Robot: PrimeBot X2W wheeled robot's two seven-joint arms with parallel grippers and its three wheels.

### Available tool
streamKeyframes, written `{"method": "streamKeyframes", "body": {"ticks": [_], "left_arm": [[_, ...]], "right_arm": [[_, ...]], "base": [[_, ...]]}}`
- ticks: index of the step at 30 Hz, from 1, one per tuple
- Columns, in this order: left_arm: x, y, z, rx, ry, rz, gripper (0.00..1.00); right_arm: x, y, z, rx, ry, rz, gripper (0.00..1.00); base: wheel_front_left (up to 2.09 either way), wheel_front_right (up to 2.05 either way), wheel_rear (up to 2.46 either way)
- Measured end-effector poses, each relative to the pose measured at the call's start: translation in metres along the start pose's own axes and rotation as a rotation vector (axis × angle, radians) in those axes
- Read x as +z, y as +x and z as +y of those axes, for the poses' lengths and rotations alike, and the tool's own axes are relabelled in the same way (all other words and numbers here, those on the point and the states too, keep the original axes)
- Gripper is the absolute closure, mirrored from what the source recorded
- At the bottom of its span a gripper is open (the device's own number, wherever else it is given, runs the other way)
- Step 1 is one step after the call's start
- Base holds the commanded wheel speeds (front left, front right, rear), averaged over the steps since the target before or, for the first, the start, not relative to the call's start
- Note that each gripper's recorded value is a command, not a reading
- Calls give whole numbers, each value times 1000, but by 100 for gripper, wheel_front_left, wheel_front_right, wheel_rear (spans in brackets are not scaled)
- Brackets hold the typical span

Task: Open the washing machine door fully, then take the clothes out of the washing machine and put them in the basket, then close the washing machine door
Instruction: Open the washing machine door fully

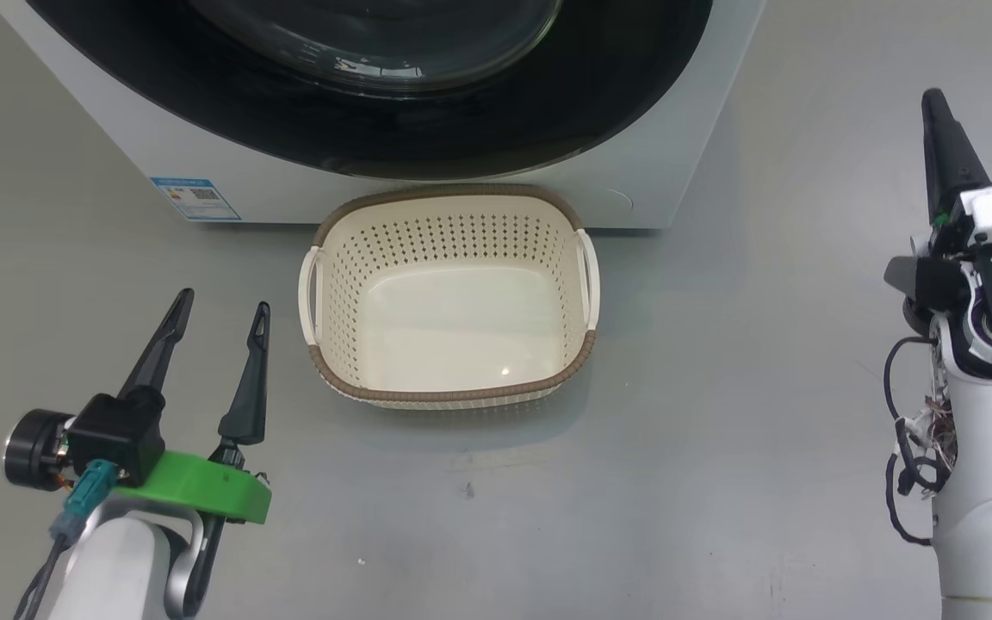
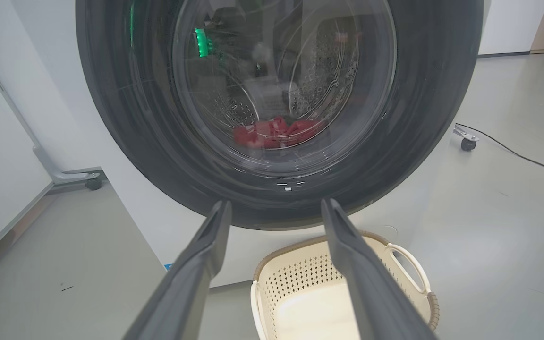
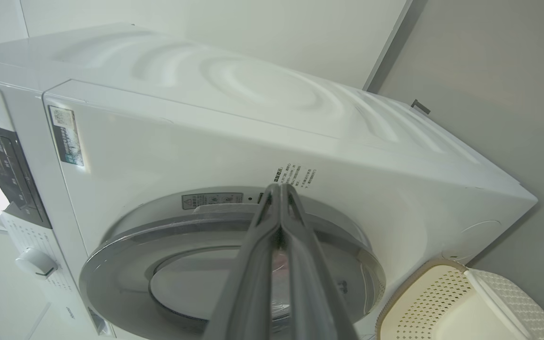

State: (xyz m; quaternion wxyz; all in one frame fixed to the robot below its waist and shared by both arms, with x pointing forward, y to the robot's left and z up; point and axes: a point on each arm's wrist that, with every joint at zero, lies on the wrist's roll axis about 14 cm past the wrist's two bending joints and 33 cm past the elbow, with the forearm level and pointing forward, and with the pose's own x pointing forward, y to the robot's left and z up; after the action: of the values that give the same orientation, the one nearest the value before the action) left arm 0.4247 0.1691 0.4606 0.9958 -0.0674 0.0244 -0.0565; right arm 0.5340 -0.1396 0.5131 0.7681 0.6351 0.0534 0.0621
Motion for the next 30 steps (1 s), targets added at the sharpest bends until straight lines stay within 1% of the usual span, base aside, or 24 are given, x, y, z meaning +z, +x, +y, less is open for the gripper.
{"method": "streamKeyframes", "body": {"ticks": [3,13,17,23,30], "left_arm": [[-3,4,3,2,1,7,0],[-11,18,12,20,-2,20,0],[-15,22,16,27,1,26,0],[-18,28,21,39,3,31,0],[-24,30,26,53,3,43,0]], "right_arm": [[-10,17,7,16,19,60,100],[-28,68,24,41,2,213,100],[-39,86,35,67,1,271,100],[-60,107,44,85,-32,375,100],[-71,122,41,75,-42,434,100]], "base": [[0,0,0],[0,0,0],[0,0,0],[0,0,0],[0,0,0]]}}
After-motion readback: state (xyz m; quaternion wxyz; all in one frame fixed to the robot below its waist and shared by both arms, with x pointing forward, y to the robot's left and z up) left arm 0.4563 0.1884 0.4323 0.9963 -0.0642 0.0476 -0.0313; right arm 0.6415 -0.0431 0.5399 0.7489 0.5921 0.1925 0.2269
